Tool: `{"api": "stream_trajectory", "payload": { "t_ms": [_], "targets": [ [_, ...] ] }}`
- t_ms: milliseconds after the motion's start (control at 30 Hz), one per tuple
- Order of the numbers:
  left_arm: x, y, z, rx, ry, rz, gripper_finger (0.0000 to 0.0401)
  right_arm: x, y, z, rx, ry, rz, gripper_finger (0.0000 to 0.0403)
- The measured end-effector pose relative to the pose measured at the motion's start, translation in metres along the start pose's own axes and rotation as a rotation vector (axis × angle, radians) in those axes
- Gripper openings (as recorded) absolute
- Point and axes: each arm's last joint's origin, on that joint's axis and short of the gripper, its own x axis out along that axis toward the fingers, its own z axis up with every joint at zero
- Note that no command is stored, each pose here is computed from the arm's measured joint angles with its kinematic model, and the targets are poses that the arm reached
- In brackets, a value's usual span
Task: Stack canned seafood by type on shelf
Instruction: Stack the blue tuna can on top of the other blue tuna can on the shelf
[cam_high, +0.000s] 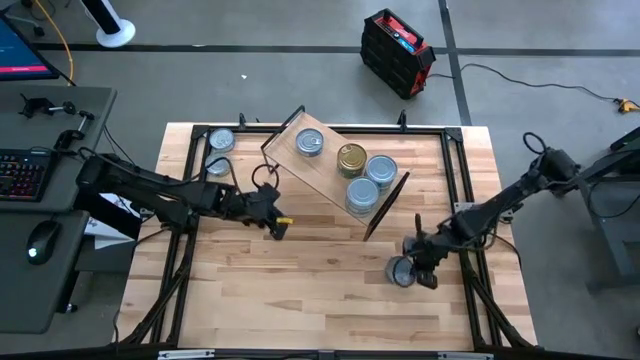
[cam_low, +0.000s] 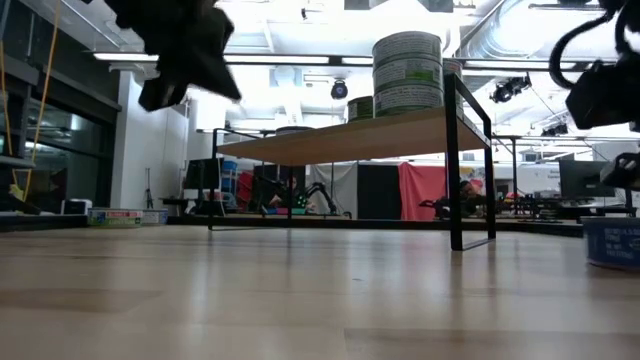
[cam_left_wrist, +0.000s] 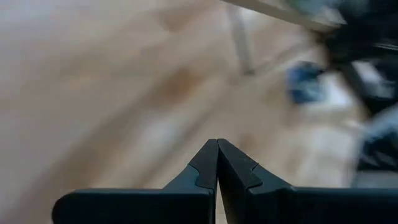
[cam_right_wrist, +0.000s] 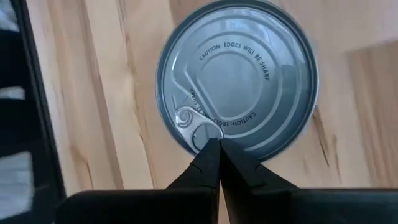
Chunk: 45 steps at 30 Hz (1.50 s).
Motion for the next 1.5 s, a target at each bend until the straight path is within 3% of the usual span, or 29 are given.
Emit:
{"api": "stream_trajectory", "payload": {
  "t_ms": [100,300,567,667,800,933,1033,1167,1300,1400,1500],
  "targets": [
    [-0.004,-0.017,-0.009,0.03,0.012,-0.128,0.0001,0.003,0.015,0.01,-0.038,-0.001,-0.031,0.0],
    [-0.017,-0.036,-0.042,0.133,0.105,-0.227,0.0001,0.023,0.054,0.044,-0.046,0.011,-0.077,0.0],
    [-0.071,-0.047,-0.092,0.358,0.283,-0.405,0.0001,0.067,0.121,0.115,-0.052,-0.02,-0.207,0.0],
    [-0.091,-0.04,-0.108,0.418,0.307,-0.385,0.0001,0.079,0.142,0.148,-0.055,-0.056,-0.243,0.0],
    [-0.106,-0.035,-0.122,0.502,0.192,-0.335,0.0001,0.091,0.158,0.196,-0.09,-0.138,-0.26,0.0],
    [-0.102,-0.035,-0.132,0.542,0.064,-0.261,0.0001,0.09,0.164,0.24,-0.159,-0.259,-0.28,0.0],
    [-0.09,-0.037,-0.14,0.565,0.049,-0.202,0.0001,0.075,0.166,0.26,-0.184,-0.303,-0.283,0.0],
    [-0.064,-0.042,-0.158,0.568,0.062,-0.14,0.0001,0.057,0.168,0.26,-0.153,-0.271,-0.329,0.0],
    [-0.034,-0.055,-0.184,0.627,0.098,-0.187,0.0,0.051,0.181,0.239,-0.15,-0.163,-0.335,0.0],
    [-0.014,-0.061,-0.198,0.612,0.175,-0.251,0.0,0.066,0.193,0.218,-0.196,-0.086,-0.276,0.0],
    [-0.003,-0.06,-0.206,0.571,0.224,-0.239,0.0,0.09,0.198,0.199,-0.215,-0.003,-0.124,0.0]
  ]
}}
